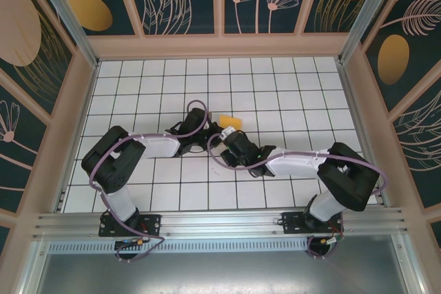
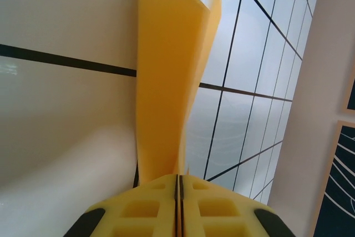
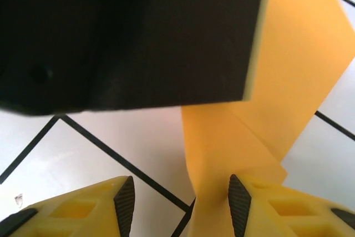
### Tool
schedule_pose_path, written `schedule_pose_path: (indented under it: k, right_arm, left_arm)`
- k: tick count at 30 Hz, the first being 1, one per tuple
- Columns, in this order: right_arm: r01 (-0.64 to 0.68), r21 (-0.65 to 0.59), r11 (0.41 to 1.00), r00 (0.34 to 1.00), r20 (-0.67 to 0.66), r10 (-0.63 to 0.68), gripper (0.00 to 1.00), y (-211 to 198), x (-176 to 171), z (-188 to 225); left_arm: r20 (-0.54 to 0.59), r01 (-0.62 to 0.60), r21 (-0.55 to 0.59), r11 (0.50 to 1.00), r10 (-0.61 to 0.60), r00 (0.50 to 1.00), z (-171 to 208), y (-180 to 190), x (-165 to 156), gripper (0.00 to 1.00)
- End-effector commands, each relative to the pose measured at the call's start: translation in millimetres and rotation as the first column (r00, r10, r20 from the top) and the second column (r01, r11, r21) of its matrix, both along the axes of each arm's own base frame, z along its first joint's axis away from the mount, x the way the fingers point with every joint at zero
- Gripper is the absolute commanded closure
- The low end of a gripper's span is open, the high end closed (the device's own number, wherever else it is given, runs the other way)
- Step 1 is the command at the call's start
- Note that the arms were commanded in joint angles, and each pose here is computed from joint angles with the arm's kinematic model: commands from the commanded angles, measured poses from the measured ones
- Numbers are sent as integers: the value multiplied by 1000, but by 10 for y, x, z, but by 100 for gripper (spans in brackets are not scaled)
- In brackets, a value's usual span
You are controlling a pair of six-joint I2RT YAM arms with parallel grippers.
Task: Fold a paper plane with a square sheet of paper (pick it up from the middle)
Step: Fold the wing for the fifth time at the center of the table.
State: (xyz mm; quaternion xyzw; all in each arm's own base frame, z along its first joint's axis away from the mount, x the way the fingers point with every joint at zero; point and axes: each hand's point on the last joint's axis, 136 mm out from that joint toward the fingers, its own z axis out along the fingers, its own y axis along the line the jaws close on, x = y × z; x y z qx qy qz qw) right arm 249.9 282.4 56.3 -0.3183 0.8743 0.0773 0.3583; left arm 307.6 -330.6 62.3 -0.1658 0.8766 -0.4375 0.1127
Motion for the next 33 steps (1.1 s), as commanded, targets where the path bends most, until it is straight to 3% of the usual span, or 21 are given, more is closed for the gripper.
schedule_pose_path:
  k: [1, 5, 9, 12, 15, 17, 21, 25, 29, 33]
  right_arm:
    - [28, 15, 999, 997, 73, -29, 51, 18, 110, 145]
    - [19, 38, 999, 998, 64, -22, 59, 21, 65, 174]
    - [9, 33, 999, 999, 46, -11, 79, -1, 20, 112]
    - [11, 21, 1000, 999, 40, -12, 87, -9, 22, 76]
    - [25, 15, 1000, 999, 32, -26, 94, -33, 21, 65]
    - [12, 38, 999, 1000, 18, -13, 95, -20, -3, 71]
    - [-20, 125, 992, 998, -63, 28, 96, 32, -73, 63]
    - [-55, 280, 958, 975, -192, 113, 95, 109, -154, 77]
    - [-69, 425, 903, 927, -306, 215, 93, 168, -223, 108]
    - [-9, 447, 895, 922, -343, 181, 93, 74, -124, 65]
  left_arm:
    - [4, 7, -16, 1000, -7, 1000, 68, -49, 7, 88]
    - [1, 8, -10, 1000, -8, 1000, 51, -41, 2, 87]
    - [2, 6, -10, 1000, -6, 1000, 47, -38, -1, 87]
    - [5, 0, -11, 1000, 0, 1000, 70, -33, 10, 86]
    - [16, -7, -3, 1000, 7, 1000, 97, -15, 19, 73]
    - [31, -12, 2, 1000, 12, 999, 133, 3, 29, 73]
    - [75, -52, 17, 999, 50, 996, 282, 109, 63, 56]
    - [135, -116, 48, 992, 109, 985, 411, 296, 95, 46]
    - [193, -161, 46, 986, 149, 970, 541, 437, 85, 43]
    - [217, -165, 49, 985, 150, 964, 569, 491, 65, 42]
